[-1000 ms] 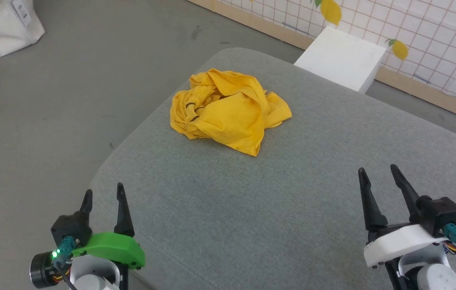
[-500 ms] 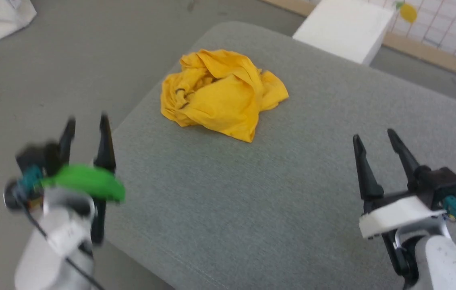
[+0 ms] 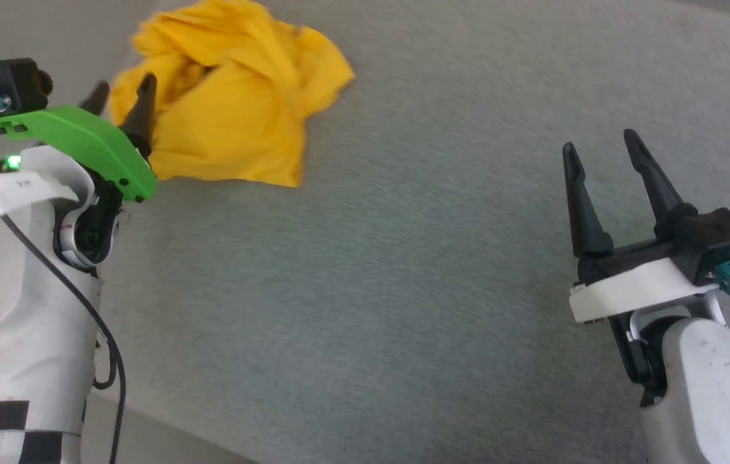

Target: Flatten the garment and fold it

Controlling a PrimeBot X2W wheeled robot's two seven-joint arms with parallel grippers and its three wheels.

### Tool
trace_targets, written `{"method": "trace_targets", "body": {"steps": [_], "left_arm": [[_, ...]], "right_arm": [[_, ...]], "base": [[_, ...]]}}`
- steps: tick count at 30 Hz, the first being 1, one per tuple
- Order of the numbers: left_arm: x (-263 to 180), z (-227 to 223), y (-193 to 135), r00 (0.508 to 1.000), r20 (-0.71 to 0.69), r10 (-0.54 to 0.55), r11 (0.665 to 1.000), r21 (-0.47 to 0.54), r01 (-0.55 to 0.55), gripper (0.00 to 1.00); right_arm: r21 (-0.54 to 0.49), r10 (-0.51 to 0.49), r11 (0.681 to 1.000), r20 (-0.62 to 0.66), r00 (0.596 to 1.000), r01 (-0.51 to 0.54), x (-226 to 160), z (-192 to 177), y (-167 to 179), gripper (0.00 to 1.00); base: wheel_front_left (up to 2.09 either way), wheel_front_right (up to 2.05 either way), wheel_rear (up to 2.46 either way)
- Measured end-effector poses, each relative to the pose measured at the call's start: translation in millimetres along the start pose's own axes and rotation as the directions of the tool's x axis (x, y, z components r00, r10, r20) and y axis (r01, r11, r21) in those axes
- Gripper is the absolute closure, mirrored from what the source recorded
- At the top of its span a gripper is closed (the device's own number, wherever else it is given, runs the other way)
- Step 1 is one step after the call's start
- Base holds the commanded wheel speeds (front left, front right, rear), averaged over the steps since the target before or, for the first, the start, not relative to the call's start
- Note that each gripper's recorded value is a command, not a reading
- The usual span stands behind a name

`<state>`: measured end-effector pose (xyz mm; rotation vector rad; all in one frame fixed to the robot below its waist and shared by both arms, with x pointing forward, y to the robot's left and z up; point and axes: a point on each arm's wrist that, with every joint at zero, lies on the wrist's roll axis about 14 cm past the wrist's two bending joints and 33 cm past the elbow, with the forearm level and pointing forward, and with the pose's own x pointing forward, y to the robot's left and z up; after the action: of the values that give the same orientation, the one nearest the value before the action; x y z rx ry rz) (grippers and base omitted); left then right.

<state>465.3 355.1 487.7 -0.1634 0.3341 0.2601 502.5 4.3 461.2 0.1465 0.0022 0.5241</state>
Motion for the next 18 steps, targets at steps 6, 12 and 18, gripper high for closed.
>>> {"method": "trace_targets", "body": {"steps": [6, 12, 18], "left_arm": [[29.8, -91.5, -16.4, 0.930, -0.366, -0.007, 0.999, -0.032, -0.004, 0.00], [40.8, -126.8, -14.5, 0.839, -0.542, 0.038, 0.999, 0.036, -0.022, 0.07], [40.3, -114.7, -17.4, 0.868, -0.493, 0.055, 0.994, 0.111, 0.000, 1.00]], "right_arm": [[0.013, -0.103, 0.995, -0.049, 0.994, 0.103, -16.3, -28.9, -40.7, 0.00], [0.015, -0.178, 0.983, -0.111, 0.978, 0.181, -37.2, -53.3, -67.6, 0.00], [0.011, -0.214, 0.976, -0.104, 0.971, 0.216, -48.9, -48.6, -77.3, 0.00]], "base": [[0.00, 0.00, 0.00], [0.00, 0.00, 0.00], [0.00, 0.00, 0.00]]}}
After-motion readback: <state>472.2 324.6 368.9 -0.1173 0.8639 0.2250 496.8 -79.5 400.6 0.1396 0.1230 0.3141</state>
